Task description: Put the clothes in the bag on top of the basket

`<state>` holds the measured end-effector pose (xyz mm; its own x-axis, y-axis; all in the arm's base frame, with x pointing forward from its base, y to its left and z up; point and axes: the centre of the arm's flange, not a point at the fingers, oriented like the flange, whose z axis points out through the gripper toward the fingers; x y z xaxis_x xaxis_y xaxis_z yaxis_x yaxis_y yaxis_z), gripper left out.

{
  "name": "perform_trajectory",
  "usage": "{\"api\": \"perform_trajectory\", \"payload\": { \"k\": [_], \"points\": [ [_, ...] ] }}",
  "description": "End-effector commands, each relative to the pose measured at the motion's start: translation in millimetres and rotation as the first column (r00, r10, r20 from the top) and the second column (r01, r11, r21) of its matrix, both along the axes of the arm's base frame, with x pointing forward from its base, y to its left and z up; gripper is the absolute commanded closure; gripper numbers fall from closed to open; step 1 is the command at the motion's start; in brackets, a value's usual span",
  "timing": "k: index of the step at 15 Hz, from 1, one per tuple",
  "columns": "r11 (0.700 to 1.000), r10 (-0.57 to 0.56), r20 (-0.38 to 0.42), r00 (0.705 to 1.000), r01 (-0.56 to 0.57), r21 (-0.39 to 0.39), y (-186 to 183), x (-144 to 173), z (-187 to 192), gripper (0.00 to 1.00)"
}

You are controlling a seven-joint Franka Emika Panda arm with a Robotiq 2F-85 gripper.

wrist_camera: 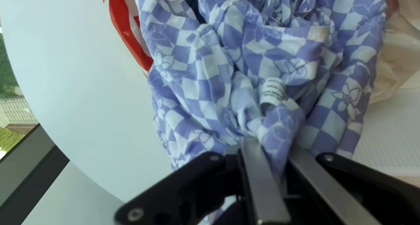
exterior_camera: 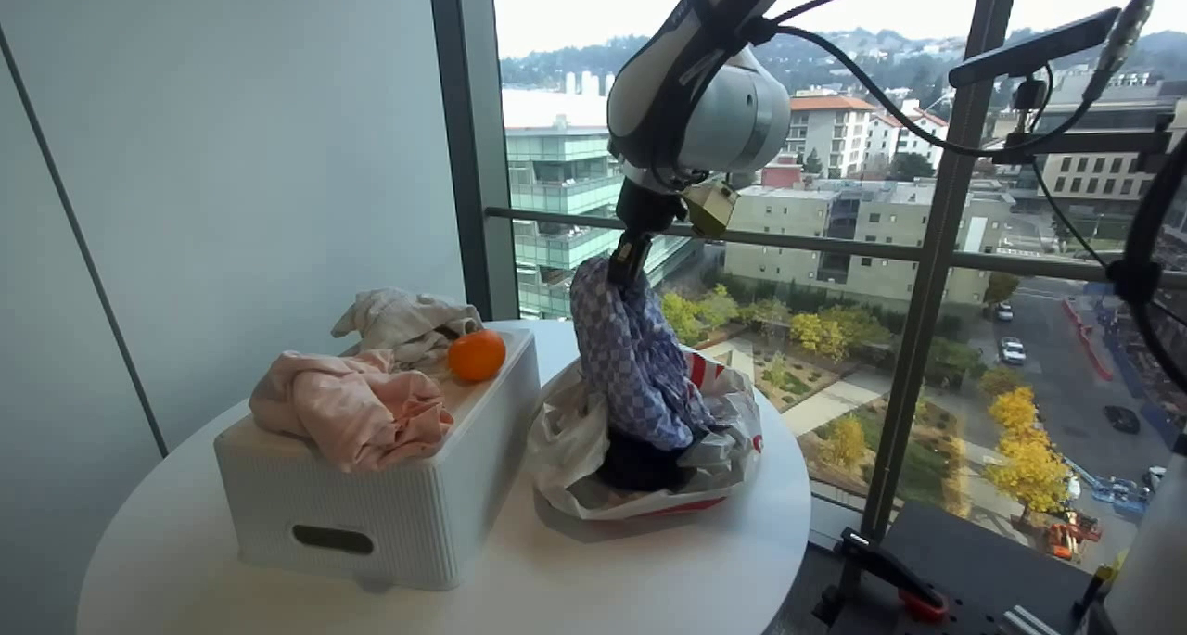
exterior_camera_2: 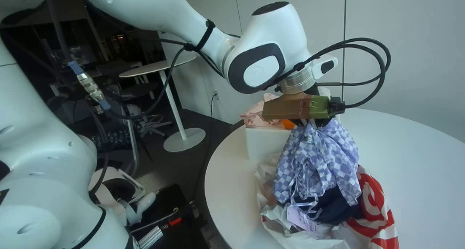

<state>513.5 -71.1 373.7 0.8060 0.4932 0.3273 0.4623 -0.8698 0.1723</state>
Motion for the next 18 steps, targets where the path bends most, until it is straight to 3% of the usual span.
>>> {"api": "perform_trajectory", "payload": {
  "k": [1,5,11,12,14,18],
  "points": [
    [0.996,0.037,0.158,0.987,-0.024,-0.084,63.4,-2.9,56.6,0.96],
    [0.985,0.143,0.281,0.949,-0.109,-0.134,144.7,-9.9,98.4,0.96],
    [0.943,0.309,0.502,0.808,-0.192,-0.271,229.2,-4.0,138.3,0.95],
    [0.938,0.327,0.535,0.779,-0.199,-0.284,234.7,0.6,141.6,0.95],
    [0.933,0.342,0.568,0.749,-0.2,-0.298,233.1,16.8,142.3,0.95],
    [0.935,0.337,0.568,0.751,-0.193,-0.298,205.7,50.1,118.3,0.95]
  ]
}}
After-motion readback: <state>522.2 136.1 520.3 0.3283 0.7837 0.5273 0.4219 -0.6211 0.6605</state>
